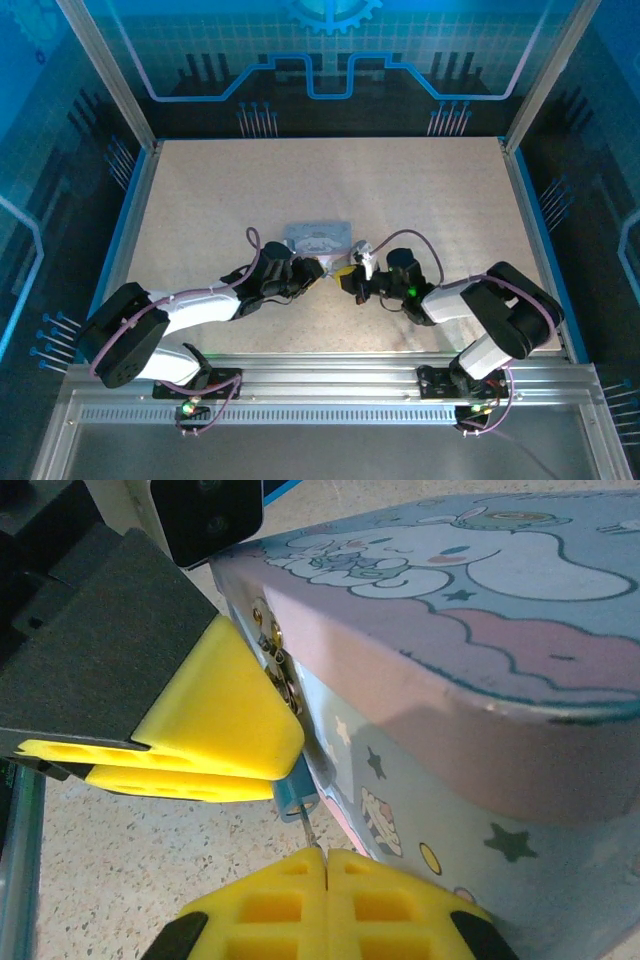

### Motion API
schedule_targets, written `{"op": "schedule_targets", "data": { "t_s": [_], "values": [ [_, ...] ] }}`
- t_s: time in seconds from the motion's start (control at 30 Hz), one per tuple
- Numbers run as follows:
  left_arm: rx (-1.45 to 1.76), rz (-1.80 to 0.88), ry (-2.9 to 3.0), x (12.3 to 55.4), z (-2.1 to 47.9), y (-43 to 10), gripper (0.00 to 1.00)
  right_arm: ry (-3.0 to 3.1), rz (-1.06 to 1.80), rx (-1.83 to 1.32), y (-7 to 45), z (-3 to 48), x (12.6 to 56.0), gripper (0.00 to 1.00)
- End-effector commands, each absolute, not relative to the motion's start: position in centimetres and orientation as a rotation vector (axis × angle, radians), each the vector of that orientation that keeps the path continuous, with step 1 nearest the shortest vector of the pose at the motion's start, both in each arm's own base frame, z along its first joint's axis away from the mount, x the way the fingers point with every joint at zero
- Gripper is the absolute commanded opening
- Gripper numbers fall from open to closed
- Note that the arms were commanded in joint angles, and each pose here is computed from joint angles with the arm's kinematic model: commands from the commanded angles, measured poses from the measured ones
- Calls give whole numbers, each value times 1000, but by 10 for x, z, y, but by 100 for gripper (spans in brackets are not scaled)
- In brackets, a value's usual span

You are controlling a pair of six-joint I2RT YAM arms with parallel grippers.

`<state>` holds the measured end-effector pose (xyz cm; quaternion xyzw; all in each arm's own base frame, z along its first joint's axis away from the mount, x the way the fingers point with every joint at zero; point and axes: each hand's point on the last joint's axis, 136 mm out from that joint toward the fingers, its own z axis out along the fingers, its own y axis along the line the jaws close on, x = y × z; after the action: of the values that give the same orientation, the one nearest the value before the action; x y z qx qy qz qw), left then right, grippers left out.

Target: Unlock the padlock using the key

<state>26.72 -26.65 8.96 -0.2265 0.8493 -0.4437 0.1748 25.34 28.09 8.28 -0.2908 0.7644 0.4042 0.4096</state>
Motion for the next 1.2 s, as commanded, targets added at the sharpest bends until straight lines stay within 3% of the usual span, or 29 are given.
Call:
{"op": "schedule_targets", "data": {
  "t_s": [0.0,1.17],
  "values": [
    [-486,-1510,2335,262,136,-301,26,1891,1064,-744,292,90,254,1],
    [-478,-1461,2419,255,102,-303,25,1845,1218,-722,322,119,267,0]
  ]
}}
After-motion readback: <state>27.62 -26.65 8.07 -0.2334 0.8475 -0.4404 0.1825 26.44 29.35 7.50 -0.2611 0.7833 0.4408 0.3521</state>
